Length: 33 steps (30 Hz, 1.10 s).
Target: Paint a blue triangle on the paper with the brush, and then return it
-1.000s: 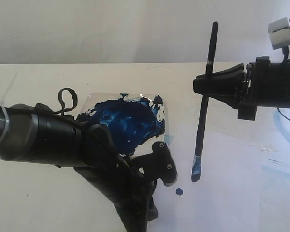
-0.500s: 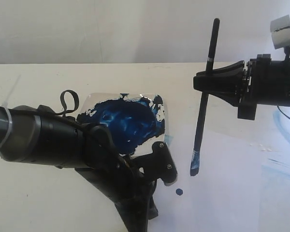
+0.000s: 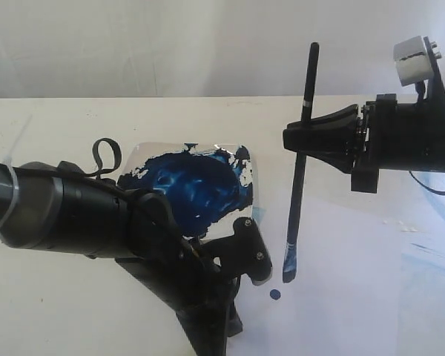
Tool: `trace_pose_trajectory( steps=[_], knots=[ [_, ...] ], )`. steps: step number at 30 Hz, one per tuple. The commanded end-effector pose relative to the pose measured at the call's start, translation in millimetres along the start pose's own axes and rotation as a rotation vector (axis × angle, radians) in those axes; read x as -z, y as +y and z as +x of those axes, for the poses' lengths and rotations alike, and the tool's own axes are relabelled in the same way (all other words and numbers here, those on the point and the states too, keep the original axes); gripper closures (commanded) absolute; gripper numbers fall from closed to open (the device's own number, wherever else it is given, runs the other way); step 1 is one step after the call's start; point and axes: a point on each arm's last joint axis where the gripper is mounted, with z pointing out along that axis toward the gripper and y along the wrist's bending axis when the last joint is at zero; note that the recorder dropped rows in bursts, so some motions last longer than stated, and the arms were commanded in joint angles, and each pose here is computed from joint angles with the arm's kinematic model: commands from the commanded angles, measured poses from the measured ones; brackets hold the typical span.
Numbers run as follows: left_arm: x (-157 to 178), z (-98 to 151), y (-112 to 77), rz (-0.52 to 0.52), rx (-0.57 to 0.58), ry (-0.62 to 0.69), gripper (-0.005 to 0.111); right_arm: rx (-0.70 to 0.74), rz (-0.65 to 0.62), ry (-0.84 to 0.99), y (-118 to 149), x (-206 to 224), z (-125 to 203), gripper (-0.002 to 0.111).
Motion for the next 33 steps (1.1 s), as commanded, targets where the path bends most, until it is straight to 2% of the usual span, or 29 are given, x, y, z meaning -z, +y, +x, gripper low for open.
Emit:
trace_pose_trajectory(
  steps=[1,17,25,33],
  knots=[
    [0,1,-2.3,0.014,0.007,0.003,0.107,-0.002,-0.013,-0.011,0,-1,2,0.108],
    [-10,6,-1.8,0.030,0.019,0.034,0.107,-0.029,-0.001,-0.032,-4,-3,4,0.108],
    [-10,6,-1.8,0.030,0.019,0.034,0.107,-0.003,-0.067,-0.017,5,-20,7,0.108],
    [-10,6,-1.8,0.030,0.019,0.034,0.107,-0.014,-0.070,-0.010,3,-21,10,0.108]
  ],
)
